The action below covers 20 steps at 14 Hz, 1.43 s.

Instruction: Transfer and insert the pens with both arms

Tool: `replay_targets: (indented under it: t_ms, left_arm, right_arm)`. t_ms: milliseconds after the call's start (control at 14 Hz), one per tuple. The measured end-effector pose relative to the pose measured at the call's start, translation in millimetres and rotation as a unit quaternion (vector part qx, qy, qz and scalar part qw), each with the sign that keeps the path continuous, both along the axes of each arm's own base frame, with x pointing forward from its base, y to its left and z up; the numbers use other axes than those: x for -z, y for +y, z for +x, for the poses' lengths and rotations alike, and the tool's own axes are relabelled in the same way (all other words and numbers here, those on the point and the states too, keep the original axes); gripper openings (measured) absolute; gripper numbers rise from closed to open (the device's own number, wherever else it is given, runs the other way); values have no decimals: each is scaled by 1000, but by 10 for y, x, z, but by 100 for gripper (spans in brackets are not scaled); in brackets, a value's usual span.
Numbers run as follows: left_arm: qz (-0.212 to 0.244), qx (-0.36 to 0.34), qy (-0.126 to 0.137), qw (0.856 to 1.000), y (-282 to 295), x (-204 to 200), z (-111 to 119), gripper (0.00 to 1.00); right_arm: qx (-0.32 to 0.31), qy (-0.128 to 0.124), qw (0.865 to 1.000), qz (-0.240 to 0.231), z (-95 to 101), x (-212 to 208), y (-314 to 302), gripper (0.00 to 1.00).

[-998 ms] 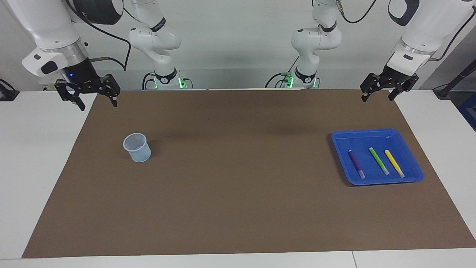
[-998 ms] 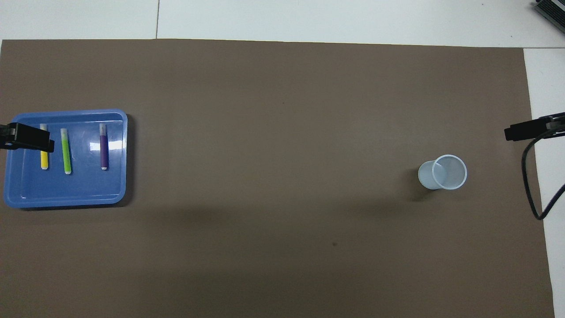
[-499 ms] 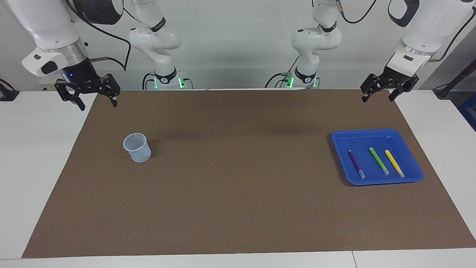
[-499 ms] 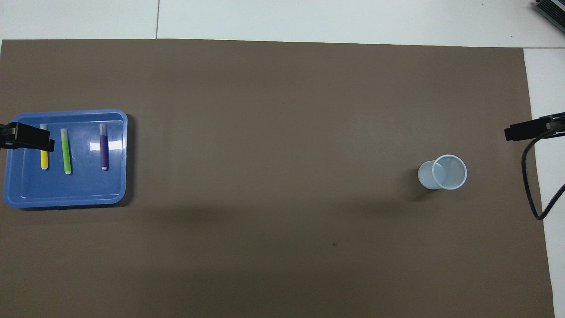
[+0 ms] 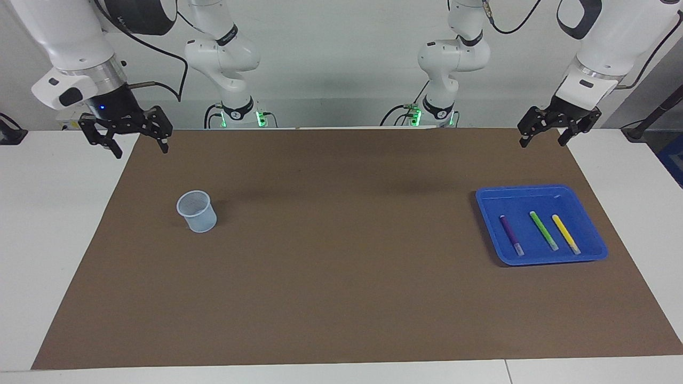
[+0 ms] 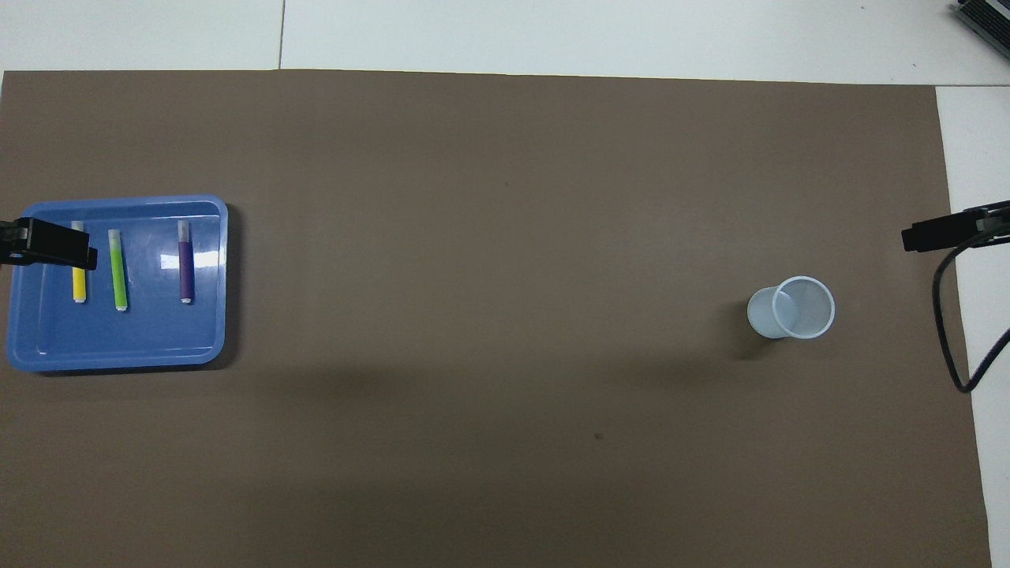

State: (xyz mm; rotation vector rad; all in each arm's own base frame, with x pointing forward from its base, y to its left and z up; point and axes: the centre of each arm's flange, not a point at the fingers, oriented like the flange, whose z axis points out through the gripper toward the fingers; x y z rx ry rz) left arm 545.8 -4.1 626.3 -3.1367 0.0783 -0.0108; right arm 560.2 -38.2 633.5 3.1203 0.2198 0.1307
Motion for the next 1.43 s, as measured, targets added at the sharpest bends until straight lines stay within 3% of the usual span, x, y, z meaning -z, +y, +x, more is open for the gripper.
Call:
replay_targets:
  t_ms: [641,1425]
  left_arm:
    - [0,2,-11,1000,194,199,31,100]
    - [0,-4,-13,1000,254,166,-14,100]
  right_arm:
    - [0,0,1000,0,0,0,0,100]
    - [0,0,1000,0,0,0,0,100]
